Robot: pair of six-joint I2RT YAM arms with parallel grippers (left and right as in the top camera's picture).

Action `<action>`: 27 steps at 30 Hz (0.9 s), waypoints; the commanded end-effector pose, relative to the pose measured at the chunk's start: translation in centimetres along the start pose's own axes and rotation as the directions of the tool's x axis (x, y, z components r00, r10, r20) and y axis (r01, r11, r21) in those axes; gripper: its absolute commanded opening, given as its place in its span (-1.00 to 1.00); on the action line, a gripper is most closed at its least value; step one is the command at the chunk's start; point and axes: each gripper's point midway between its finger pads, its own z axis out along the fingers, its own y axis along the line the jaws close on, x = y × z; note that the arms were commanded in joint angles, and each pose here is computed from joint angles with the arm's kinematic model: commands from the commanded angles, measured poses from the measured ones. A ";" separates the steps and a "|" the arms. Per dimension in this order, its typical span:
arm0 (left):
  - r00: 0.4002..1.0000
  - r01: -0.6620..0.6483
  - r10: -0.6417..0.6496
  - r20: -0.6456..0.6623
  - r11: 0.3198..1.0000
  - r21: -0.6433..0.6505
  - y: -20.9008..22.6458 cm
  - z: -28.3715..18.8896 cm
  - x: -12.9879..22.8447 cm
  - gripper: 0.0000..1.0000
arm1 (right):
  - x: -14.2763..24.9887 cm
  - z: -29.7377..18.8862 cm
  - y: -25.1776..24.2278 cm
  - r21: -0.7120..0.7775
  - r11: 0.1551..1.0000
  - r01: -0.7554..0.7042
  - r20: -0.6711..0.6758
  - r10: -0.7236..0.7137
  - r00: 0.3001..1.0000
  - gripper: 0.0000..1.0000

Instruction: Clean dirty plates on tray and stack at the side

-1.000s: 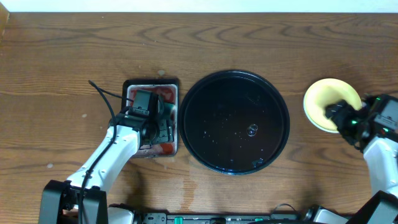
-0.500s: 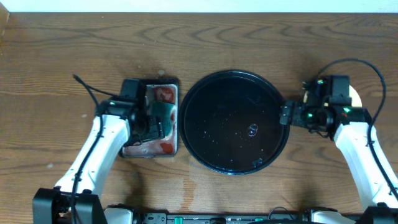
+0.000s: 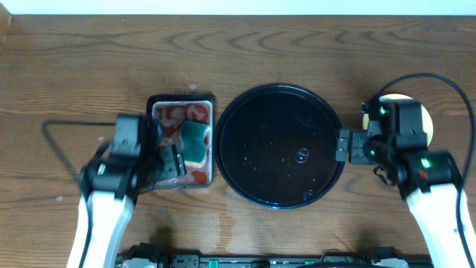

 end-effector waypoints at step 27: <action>0.902 -0.113 0.061 0.428 0.989 0.096 0.4 -7.4 2.9 0.55 | 3.7 -6.4 0.2 -0.044 0.997 0.060 0.312 -0.044 0.949 0.99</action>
